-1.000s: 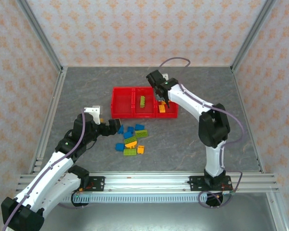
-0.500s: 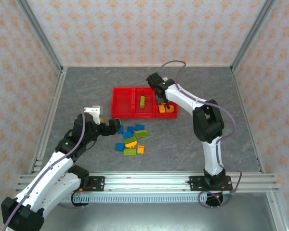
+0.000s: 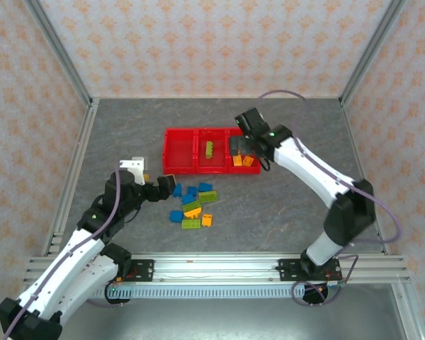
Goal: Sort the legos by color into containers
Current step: Pick up the lego from the middle-left of the table.
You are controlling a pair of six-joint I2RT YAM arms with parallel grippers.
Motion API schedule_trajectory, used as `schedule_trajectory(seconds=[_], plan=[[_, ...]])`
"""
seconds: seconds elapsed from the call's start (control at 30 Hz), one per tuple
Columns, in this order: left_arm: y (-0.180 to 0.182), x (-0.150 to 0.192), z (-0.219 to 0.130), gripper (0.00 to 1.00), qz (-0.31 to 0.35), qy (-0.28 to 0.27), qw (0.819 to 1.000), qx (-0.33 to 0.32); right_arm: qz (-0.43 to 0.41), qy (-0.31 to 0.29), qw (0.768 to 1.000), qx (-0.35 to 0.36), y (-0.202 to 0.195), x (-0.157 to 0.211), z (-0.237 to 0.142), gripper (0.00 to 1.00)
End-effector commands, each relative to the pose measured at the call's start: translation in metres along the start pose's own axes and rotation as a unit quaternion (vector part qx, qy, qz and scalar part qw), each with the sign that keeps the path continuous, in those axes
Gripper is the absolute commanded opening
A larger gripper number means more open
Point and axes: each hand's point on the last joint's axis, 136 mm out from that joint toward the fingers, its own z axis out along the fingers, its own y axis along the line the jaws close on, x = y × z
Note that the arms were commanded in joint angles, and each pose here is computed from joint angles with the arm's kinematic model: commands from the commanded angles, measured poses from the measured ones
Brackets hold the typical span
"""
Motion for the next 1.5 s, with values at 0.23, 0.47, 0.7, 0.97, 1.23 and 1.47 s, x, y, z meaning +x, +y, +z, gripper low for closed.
schedule_trajectory(seconds=[0.23, 0.47, 0.7, 0.97, 1.23, 1.47], plan=[[-0.03, 0.041, 0.004, 0.98, -0.063, 0.087, 0.994, -0.003, 0.06, -0.018, 0.995, -0.072, -0.024, 0.062, -0.041, 1.0], [-0.083, 0.121, 0.029, 0.99, 0.044, 0.21, 0.976, -0.039, 0.066, -0.028, 0.994, -0.081, -0.036, 0.089, -0.045, 1.0], [-0.104, 0.158, 0.054, 0.86, 0.087, 0.262, 0.958, -0.078, 0.069, -0.028, 0.994, -0.085, -0.041, 0.106, -0.043, 1.0], [-0.101, 0.171, 0.067, 0.81, 0.089, 0.27, 0.954, -0.099, 0.069, -0.036, 0.992, -0.1, -0.04, 0.11, -0.045, 1.0], [-0.105, 0.188, 0.075, 0.74, 0.083, 0.292, 0.949, -0.088, 0.069, -0.033, 0.992, -0.101, -0.04, 0.114, -0.042, 1.0], [-0.099, 0.198, 0.081, 0.75, 0.083, 0.3, 0.945, -0.097, 0.069, -0.033, 0.992, -0.103, -0.039, 0.114, -0.042, 1.0]])
